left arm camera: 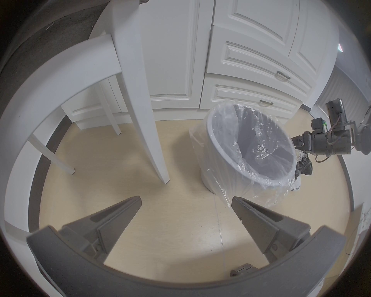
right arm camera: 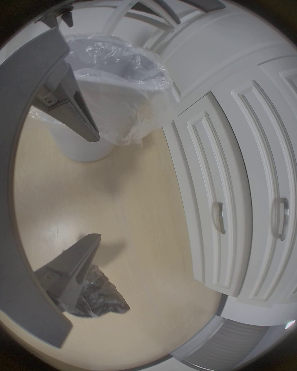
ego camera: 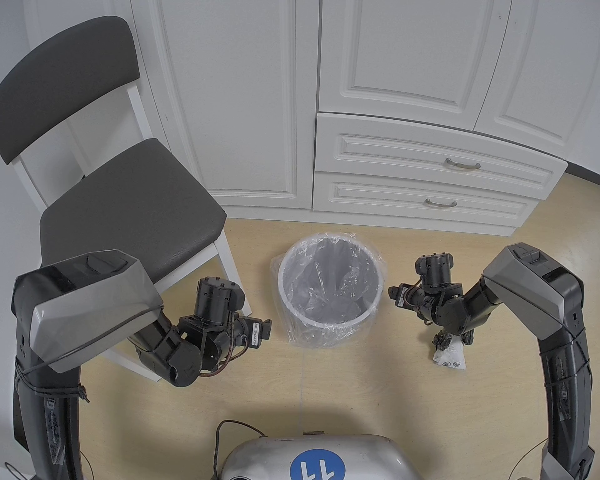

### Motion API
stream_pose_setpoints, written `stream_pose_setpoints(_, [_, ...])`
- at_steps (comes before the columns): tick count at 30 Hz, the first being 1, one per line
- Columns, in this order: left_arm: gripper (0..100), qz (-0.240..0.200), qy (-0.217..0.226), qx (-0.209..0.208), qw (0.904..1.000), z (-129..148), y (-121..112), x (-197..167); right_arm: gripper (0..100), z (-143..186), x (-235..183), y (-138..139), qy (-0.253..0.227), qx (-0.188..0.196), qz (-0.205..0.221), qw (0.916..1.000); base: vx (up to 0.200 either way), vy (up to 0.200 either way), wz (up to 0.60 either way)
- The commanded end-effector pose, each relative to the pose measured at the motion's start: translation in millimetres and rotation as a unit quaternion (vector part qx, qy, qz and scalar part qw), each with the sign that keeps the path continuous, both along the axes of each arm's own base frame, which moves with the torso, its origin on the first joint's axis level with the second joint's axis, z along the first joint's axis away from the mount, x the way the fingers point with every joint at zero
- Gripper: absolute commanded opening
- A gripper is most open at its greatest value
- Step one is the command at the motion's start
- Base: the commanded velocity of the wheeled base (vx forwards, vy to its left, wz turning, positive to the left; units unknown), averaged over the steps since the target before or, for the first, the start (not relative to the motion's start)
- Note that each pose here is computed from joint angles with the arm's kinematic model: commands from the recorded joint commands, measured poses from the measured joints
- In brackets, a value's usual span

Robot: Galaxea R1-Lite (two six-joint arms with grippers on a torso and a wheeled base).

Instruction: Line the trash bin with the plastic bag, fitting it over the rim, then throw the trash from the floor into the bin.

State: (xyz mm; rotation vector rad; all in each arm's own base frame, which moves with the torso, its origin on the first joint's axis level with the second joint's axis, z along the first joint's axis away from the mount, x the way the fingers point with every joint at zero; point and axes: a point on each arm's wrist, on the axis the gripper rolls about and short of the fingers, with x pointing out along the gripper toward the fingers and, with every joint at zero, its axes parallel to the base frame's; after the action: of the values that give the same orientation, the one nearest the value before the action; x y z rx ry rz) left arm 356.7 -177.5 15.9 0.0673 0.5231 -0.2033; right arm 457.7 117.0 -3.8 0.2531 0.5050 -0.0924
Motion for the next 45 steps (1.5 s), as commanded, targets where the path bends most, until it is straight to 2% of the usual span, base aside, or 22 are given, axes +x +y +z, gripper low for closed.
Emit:
stream_pose_setpoints(1, [100, 0.000, 0.002, 0.001, 1.0000, -7.7, -0.6, -0.8, 100, 20.6, -10.0, 0.1, -0.010, -0.007, 0.001, 0.9999, 0.000, 0.000, 0.00])
stream_pose_setpoints(8, [100, -0.001, -0.025, -0.010, 0.9996, -3.8, 1.6, -10.0, 100, 21.7, -18.4, -5.0, 0.007, 0.004, 0.029, 0.9995, 0.000, 0.000, 0.00])
stream_pose_setpoints(12, [100, -0.002, -0.036, -0.015, 0.9992, 0.3, 5.9, -18.3, 100, 42.6, -18.4, -14.5, -0.013, 0.013, 0.027, 0.9995, 0.000, 0.000, 0.00])
stream_pose_setpoints(16, [100, -0.005, -0.053, -0.026, 0.9983, 2.7, 6.8, -21.5, 100, 82.5, -43.9, -3.7, -0.030, 0.020, 0.047, 0.9982, 0.000, 0.000, 0.00])
stream_pose_setpoints(20, [100, -0.010, -0.047, -0.024, 0.9985, -0.9, 3.1, -24.3, 100, 93.0, -67.0, -0.5, -0.015, 0.008, 0.064, 0.9978, 0.000, 0.000, 0.00])
stream_pose_setpoints(22, [100, -0.012, -0.047, -0.025, 0.9985, -0.9, 2.1, -24.8, 100, 86.1, -74.8, -6.6, 0.002, -0.018, 0.075, 0.9970, 0.000, 0.000, 0.00])
stream_pose_setpoints(23, [100, -0.014, -0.047, -0.024, 0.9985, -1.3, 1.3, -25.9, 100, 73.2, -82.5, -18.4, 0.025, -0.071, 0.101, 0.9920, 0.000, 0.000, 0.00])
stream_pose_setpoints(25, [100, -0.014, -0.047, -0.025, 0.9985, -0.8, 1.3, -25.9, 100, 55.3, -88.8, -40.1, 0.051, -0.125, 0.135, 0.9817, 0.000, 0.000, 0.00])
stream_pose_setpoints(26, [100, -0.014, -0.048, -0.024, 0.9985, -0.8, 1.3, -25.9, 100, 49.9, -92.1, -46.0, 0.054, -0.139, 0.153, 0.9768, 0.000, 0.000, 0.00])
stream_pose_setpoints(27, [100, -0.014, -0.048, -0.024, 0.9985, -0.8, 1.3, -25.9, 100, 49.9, -92.1, -46.0, 0.054, -0.139, 0.153, 0.9768, 0.000, 0.000, 0.00])
stream_pose_setpoints(28, [100, -0.015, -0.047, -0.024, 0.9985, -0.8, 1.3, -25.9, 100, 36.2, -98.9, -56.5, 0.033, -0.157, 0.218, 0.9626, 0.000, 0.000, 0.00])
stream_pose_setpoints(29, [100, -0.015, -0.047, -0.024, 0.9985, -0.8, 1.3, -25.9, 100, 35.0, -99.2, -56.9, 0.031, -0.159, 0.223, 0.9612, 0.000, 0.000, 0.00])
stream_pose_setpoints(30, [100, -0.014, -0.047, -0.025, 0.9985, -0.8, 1.3, -25.9, 100, 24.3, -95.6, -61.3, -0.007, -0.173, 0.275, 0.9457, 0.000, 0.000, 0.00])
stream_pose_setpoints(31, [100, -0.014, -0.048, -0.025, 0.9984, -0.6, 1.3, -25.8, 100, 18.0, -91.4, -60.0, -0.023, -0.187, 0.297, 0.9360, 0.000, 0.000, 0.00])
stream_pose_setpoints(32, [100, -0.014, -0.048, -0.025, 0.9984, -0.6, 1.3, -25.8, 100, 17.9, -90.5, -59.9, -0.026, -0.191, 0.298, 0.9348, 0.000, 0.000, 0.00])
stream_pose_setpoints(33, [100, -0.015, -0.052, -0.028, 0.9982, 0.2, 1.1, -25.5, 100, 3.7, -83.9, -54.8, -0.025, -0.218, 0.321, 0.9214, 0.000, 0.000, 0.00])
stream_pose_setpoints(35, [100, -0.015, -0.056, -0.030, 0.9979, -0.4, 1.4, -26.1, 100, -8.4, -80.8, -39.4, -0.021, -0.234, 0.349, 0.9071, 0.000, 0.000, 0.00])
stream_pose_setpoints(37, [100, -0.016, -0.057, -0.031, 0.9978, -0.9, 2.5, -28.2, 100, -16.6, -78.0, -31.0, -0.014, -0.237, 0.363, 0.9010, 0.000, 0.000, 0.00])
stream_pose_setpoints(41, [100, -0.022, -0.064, -0.035, 0.9971, 2.4, -0.9, -32.7, 100, -29.7, -72.3, -27.2, -0.001, -0.263, 0.390, 0.8823, 0.000, 0.000, 0.00])
stream_pose_setpoints(42, [100, -0.023, -0.065, -0.036, 0.9970, 3.8, -1.1, -33.3, 100, -34.2, -67.9, -27.4, 0.001, -0.278, 0.402, 0.8726, 0.000, 0.000, 0.00])
stream_pose_setpoints(43, [100, -0.024, -0.065, -0.036, 0.9970, 3.8, -1.2, -33.3, 100, -36.9, -62.9, -26.9, 0.001, -0.285, 0.407, 0.8679, 0.000, 0.000, 0.00])
stream_pose_setpoints(45, [100, -0.023, -0.064, -0.035, 0.9970, 3.6, -1.0, -33.6, 100, -40.2, -54.3, -22.4, -0.003, -0.287, 0.411, 0.8653, 0.000, 0.000, 0.00])
